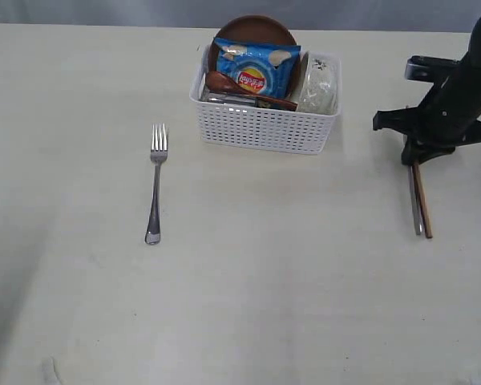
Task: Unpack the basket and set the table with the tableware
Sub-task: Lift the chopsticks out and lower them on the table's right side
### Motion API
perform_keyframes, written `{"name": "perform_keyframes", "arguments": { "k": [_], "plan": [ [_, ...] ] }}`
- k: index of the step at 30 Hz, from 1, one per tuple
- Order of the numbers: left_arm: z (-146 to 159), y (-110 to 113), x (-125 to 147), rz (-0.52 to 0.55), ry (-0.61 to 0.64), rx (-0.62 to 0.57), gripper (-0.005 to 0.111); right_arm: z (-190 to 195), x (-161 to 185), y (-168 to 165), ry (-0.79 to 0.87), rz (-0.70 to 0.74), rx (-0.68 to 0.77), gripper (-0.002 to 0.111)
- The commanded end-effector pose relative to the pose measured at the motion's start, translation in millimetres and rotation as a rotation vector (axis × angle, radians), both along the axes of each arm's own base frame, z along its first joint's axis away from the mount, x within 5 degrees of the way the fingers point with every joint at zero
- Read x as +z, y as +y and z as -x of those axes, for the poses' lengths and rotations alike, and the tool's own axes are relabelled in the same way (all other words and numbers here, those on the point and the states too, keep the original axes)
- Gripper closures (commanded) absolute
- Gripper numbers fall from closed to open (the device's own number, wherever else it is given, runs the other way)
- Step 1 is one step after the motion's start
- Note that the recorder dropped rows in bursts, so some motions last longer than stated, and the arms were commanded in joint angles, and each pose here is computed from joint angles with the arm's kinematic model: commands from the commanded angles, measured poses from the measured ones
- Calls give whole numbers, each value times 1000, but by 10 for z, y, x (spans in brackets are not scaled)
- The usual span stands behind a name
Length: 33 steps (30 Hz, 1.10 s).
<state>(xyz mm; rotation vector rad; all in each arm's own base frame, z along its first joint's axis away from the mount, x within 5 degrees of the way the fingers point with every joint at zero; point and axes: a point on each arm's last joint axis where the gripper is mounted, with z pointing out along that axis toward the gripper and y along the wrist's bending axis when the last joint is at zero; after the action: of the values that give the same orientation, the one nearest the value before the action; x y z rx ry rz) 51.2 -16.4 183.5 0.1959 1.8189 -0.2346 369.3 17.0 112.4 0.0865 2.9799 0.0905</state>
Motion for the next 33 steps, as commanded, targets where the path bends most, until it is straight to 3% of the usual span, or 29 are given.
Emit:
{"name": "perform_keyframes", "arguments": {
  "k": [1,6,13,15,33],
  "plan": [
    [2,-2,-8,-2,-2,-5,107,-32,-58,3,-26,8,15,108],
    [2,-2,-8,-2,-2,-5,107,-34,-57,3,-28,8,15,107],
    [2,-2,-8,-2,-2,-5,107,-27,-58,5,-20,6,13,68],
    [2,-2,-8,-2,-2,-5,107,-25,-58,12,-18,-3,4,61],
    [2,-2,-8,0,-2,-6,107,15,593,11,-125,-3,17,60]
  ]
}}
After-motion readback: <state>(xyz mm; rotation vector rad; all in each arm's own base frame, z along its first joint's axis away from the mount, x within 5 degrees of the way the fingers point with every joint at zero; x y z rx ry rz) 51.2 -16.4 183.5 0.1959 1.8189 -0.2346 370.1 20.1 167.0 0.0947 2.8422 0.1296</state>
